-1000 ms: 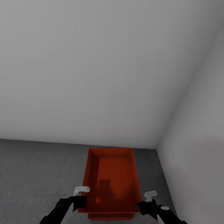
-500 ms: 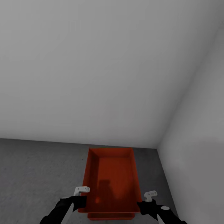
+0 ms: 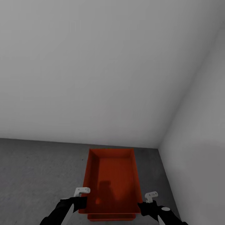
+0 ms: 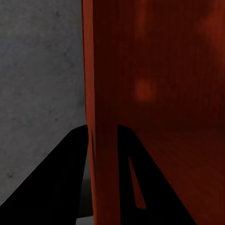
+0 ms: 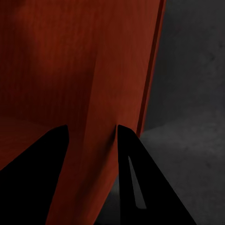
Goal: Move the two storage containers from the living room to the garage. In the garage, place one container on the floor and stack the other container on top of it (either order is fine).
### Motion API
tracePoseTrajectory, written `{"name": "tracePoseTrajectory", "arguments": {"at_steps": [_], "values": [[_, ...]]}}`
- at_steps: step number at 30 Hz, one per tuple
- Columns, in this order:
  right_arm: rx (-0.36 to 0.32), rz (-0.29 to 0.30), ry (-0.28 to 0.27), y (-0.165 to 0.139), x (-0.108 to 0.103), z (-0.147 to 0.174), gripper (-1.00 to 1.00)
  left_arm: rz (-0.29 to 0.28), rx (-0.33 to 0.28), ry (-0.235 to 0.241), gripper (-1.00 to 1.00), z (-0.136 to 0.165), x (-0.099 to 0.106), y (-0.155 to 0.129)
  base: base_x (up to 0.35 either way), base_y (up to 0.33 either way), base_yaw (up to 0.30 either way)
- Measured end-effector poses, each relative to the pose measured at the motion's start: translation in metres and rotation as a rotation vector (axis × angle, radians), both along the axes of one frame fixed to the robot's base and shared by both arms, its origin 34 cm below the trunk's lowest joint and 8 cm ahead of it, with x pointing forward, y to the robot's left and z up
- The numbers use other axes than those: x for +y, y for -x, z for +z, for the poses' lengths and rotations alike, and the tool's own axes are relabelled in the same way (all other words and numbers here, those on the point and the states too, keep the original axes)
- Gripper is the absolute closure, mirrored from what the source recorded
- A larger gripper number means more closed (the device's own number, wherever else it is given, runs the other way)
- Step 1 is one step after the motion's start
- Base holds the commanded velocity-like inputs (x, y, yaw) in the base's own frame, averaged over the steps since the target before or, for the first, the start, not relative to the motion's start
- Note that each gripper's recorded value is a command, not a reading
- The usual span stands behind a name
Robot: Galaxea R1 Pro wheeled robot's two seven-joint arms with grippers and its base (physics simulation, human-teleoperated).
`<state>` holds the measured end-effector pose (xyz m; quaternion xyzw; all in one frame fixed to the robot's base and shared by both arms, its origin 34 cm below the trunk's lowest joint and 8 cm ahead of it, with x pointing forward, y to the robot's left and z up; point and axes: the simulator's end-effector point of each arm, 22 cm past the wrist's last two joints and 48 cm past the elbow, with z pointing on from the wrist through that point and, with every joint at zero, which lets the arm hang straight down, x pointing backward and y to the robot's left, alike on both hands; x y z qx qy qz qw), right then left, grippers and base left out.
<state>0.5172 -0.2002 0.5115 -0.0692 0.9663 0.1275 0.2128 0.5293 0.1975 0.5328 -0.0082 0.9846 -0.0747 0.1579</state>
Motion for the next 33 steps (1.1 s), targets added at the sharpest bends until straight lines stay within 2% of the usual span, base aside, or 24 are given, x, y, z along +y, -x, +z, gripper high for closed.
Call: {"name": "tracePoseTrajectory", "arguments": {"at_steps": [26,33], "values": [[-0.001,0.000,-0.001,0.001,0.000,-0.036,1.00,0.001,0.000,0.000,1.00,-0.036,0.000,0.001,-0.048,0.000,0.000],[-0.003,0.001,0.008,0.001,0.013,-0.037,1.00,0.016,0.002,-0.002,1.00,-0.037,0.008,0.001,0.000,0.000,0.000]]}}
